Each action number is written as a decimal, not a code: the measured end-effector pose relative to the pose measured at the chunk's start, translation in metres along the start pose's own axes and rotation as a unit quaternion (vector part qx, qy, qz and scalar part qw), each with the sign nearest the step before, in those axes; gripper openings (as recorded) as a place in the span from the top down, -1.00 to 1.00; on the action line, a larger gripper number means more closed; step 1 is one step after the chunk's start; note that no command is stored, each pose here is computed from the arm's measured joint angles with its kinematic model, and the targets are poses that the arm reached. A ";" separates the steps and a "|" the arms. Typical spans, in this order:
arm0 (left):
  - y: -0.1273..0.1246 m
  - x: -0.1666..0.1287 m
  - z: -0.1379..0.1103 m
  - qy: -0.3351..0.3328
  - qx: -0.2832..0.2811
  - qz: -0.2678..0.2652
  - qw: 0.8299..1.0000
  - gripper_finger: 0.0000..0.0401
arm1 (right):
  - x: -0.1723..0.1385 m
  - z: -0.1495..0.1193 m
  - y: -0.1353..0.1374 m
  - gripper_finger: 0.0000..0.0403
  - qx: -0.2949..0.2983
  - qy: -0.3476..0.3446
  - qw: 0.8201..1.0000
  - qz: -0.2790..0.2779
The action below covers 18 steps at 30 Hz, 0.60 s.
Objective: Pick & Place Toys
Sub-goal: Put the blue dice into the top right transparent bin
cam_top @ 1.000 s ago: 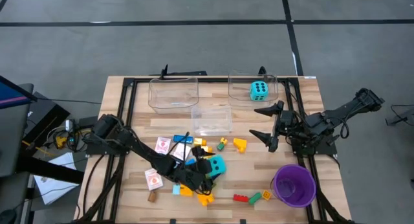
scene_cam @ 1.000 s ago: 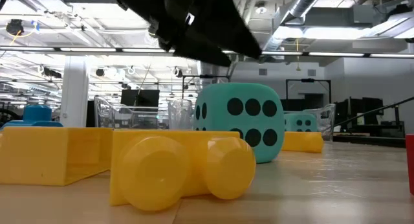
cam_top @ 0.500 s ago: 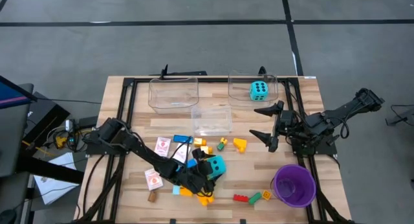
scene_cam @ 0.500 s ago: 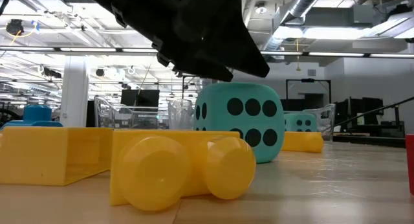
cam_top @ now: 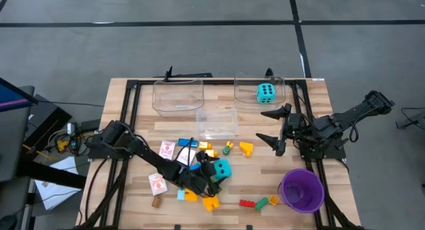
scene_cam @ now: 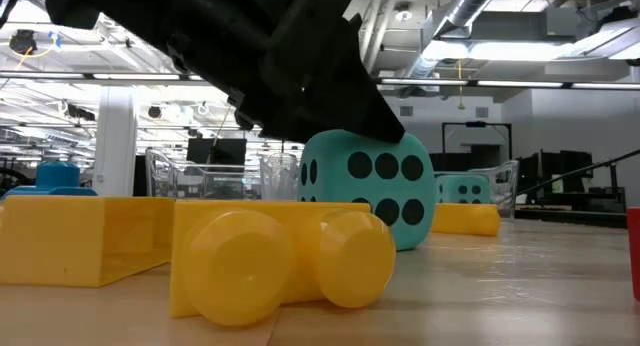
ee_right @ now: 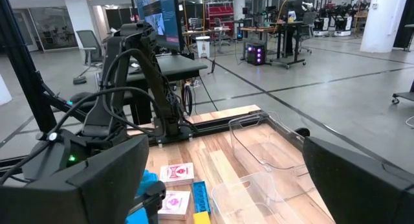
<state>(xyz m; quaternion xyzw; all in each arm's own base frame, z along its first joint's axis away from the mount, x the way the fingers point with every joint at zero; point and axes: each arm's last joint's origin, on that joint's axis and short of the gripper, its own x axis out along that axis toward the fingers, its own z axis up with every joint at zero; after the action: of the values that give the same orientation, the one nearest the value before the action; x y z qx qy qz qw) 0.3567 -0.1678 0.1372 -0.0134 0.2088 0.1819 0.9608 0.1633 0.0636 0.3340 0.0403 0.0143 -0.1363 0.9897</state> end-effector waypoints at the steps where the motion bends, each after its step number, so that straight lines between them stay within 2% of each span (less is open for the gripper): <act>1: 0.000 0.000 -0.001 0.000 -0.001 0.000 1.000 -0.99 | 0.000 0.000 0.000 -0.99 0.000 0.000 1.000 0.000; 10: 0.002 0.001 -0.002 0.002 -0.013 0.002 1.000 -0.99 | 0.000 0.000 0.000 -0.99 0.000 0.000 1.000 0.000; 18: 0.004 0.004 -0.002 0.018 -0.015 -0.019 1.000 -0.99 | 0.000 0.000 0.000 -0.99 0.000 0.000 1.000 0.000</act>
<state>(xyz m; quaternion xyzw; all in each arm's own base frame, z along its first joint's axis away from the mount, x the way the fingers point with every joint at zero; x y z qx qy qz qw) 0.3577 -0.1626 0.1345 -0.0346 0.2230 0.1665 0.9599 0.1633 0.0636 0.3340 0.0403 0.0142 -0.1363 0.9897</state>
